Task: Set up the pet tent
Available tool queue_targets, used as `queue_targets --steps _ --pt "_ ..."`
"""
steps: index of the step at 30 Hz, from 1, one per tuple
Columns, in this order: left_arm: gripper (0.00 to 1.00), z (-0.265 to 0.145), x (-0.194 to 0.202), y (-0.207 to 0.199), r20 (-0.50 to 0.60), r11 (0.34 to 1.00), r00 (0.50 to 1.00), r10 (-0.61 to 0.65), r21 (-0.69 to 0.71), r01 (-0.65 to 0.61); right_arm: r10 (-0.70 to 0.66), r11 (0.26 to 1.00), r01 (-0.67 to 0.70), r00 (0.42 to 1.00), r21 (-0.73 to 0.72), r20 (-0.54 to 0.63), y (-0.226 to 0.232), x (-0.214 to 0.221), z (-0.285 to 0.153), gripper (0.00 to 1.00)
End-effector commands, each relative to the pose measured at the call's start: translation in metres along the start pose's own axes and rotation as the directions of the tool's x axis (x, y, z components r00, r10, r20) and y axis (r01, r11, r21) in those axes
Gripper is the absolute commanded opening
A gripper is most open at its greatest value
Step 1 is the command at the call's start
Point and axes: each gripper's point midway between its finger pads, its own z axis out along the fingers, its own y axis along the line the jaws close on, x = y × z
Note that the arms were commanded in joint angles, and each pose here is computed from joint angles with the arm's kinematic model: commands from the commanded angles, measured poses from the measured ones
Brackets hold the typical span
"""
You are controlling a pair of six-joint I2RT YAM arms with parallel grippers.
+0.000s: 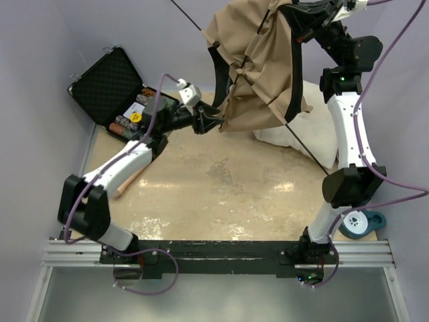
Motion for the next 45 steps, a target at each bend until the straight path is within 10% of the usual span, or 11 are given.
queue_targets --steps 1,11,18,25,36,45 --pt "0.37 0.057 -0.023 0.039 0.085 0.998 0.995 0.049 -0.048 -0.045 -0.174 0.981 0.185 0.973 -0.057 0.149 0.025 -0.058 0.018 0.00" --pt "0.20 0.127 0.029 0.121 0.055 0.997 0.998 0.038 -0.066 -0.034 -0.210 0.968 0.215 0.976 -0.131 0.053 0.041 -0.005 0.037 0.00" --pt "0.47 0.039 0.084 0.105 -0.022 0.974 0.976 -0.215 -0.073 0.213 -0.211 0.962 0.198 0.976 -0.189 -0.048 0.080 0.048 0.036 0.00" --pt "0.67 -0.075 0.061 0.007 -0.075 0.993 0.990 -0.116 -0.032 0.114 -0.159 0.965 0.142 0.985 -0.222 -0.063 0.116 0.057 0.034 0.00" --pt "0.81 -0.124 -0.239 -0.070 0.292 0.962 0.919 0.264 -0.144 -0.231 -0.102 0.965 0.061 0.983 -0.256 -0.151 0.152 0.081 0.021 0.00" --pt "0.78 -0.124 -0.362 -0.120 0.529 0.963 0.830 0.176 0.080 -0.256 -0.095 0.960 0.040 0.978 -0.278 -0.187 0.177 0.090 0.013 0.00"
